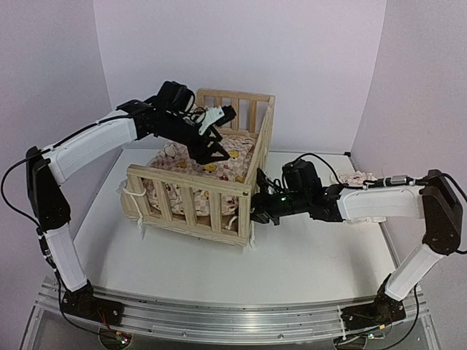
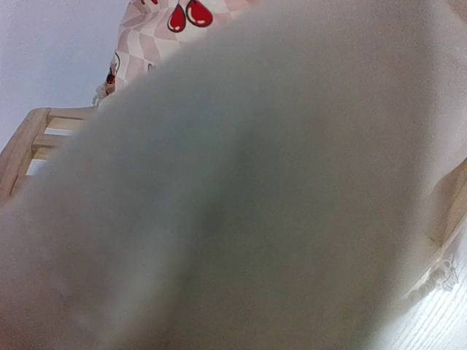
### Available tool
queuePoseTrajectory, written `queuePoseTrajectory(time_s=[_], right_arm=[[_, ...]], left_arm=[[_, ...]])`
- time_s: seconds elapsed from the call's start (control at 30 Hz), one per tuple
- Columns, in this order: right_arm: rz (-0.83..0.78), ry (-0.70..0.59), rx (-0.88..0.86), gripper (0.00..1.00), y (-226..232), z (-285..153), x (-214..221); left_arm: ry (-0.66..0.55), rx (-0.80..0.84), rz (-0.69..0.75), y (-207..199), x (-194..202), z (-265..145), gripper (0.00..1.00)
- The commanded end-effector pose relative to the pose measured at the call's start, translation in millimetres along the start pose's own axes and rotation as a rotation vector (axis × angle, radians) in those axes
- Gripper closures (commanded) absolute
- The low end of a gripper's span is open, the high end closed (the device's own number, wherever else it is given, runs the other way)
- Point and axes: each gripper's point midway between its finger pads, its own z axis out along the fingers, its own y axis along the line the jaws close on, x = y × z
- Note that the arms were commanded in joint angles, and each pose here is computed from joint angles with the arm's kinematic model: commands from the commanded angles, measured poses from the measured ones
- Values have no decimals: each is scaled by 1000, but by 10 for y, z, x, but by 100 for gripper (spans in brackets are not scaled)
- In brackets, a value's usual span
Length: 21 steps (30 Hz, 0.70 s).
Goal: Set up the pet bed
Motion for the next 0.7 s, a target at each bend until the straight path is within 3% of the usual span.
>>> queuePoseTrajectory(time_s=[0.0,0.17,0.33,0.5,0.67], right_arm=[[-17,68,-82,100,226,79,72],[-35,147,-138,100,355,88,163],[-25,197,-137,100,328,107,240],[12,187,-112,100,293,163,186],[60,169,-86,100,303,286,176]], left_arm=[[-213,-134,88,69,-516,-768,26],[-375,-131,202,-367,-639,-1376,35],[-465,-33,341,-1311,-203,-1631,44],[-396,-10,343,-1833,342,-1247,54],[-424,-110,378,-1999,536,-877,60]])
